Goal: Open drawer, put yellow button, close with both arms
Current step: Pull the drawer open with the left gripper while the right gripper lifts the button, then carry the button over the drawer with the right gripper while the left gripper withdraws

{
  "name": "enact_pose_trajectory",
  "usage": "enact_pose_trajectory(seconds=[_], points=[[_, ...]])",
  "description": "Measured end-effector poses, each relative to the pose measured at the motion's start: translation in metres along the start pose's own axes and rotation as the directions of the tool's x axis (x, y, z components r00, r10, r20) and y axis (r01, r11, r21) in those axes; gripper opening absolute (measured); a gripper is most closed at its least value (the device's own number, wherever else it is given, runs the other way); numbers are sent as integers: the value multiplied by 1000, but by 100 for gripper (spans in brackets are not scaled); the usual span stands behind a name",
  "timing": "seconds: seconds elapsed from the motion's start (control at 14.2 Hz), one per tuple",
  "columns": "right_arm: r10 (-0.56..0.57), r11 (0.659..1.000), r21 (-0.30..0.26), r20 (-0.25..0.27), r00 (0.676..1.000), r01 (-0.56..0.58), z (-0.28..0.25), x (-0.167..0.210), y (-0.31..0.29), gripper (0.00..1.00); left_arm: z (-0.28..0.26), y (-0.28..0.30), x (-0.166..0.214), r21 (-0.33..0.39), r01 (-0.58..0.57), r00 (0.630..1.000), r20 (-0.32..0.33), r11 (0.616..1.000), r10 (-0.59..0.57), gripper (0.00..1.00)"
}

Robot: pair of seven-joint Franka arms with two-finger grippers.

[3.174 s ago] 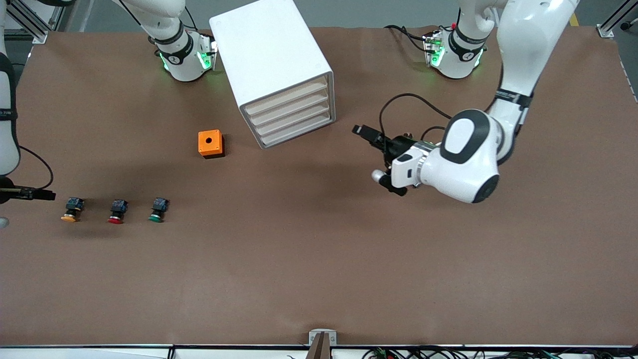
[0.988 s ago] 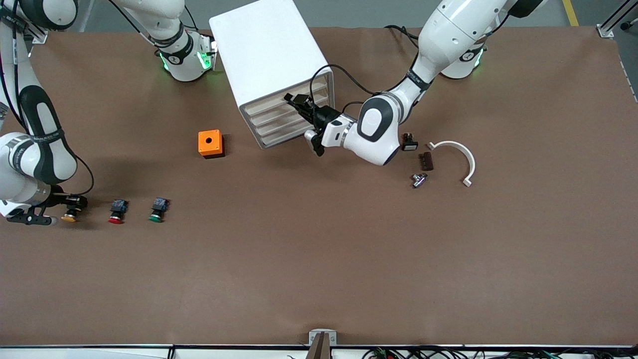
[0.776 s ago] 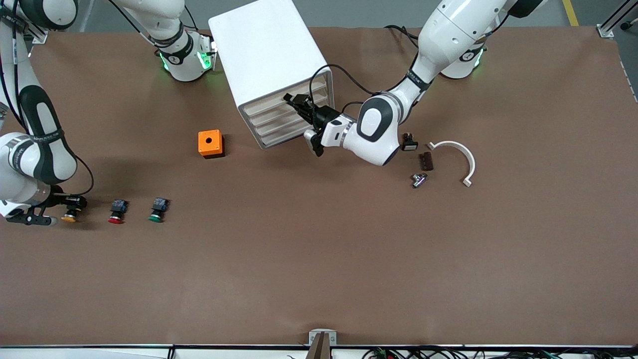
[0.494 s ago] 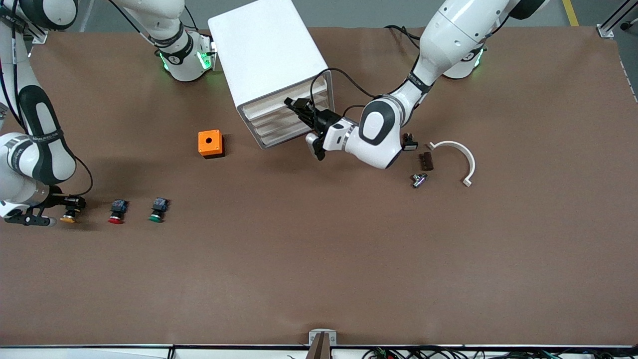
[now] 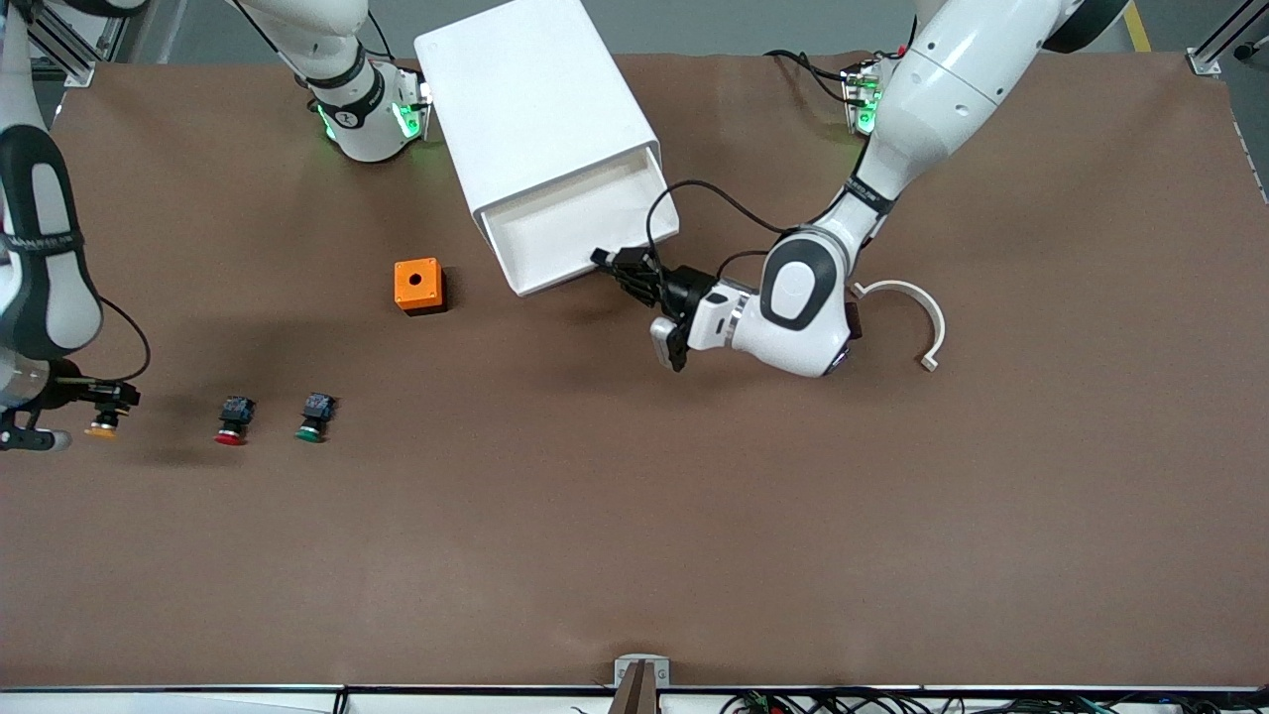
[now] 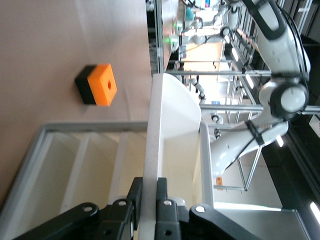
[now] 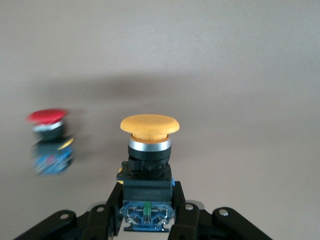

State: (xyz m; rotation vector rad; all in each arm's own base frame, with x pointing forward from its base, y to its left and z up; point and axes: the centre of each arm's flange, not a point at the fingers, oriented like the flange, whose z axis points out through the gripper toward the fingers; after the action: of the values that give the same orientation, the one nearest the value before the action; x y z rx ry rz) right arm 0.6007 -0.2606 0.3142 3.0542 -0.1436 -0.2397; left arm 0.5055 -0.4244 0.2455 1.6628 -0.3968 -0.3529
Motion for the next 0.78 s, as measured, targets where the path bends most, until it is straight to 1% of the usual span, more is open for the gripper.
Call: enact_pose_trajectory(seconds=[0.14, 0.35, 0.56, 0.63, 0.78], points=[[38, 999, 1, 44, 998, -38, -47, -12, -25, 41, -21, -3, 11, 5, -11, 1000, -28, 1000, 11, 15], [109, 994, -10, 112, 988, -109, -94, -32, -70, 41, -49, -6, 25, 12, -25, 998, -64, 1000, 26, 15], [179, 984, -43, 147, 973, -175, -138, -54, -125, 41, -59, -9, 29, 12, -27, 997, -78, 1000, 28, 15], [202, 979, -58, 154, 967, -196, -151, -61, -145, 41, -59, -8, 30, 12, -27, 997, -78, 1000, 27, 20], [237, 970, -86, 160, 958, -225, -171, -74, -185, 41, -60, -5, 31, 14, 7, 997, -75, 1000, -6, 43]])
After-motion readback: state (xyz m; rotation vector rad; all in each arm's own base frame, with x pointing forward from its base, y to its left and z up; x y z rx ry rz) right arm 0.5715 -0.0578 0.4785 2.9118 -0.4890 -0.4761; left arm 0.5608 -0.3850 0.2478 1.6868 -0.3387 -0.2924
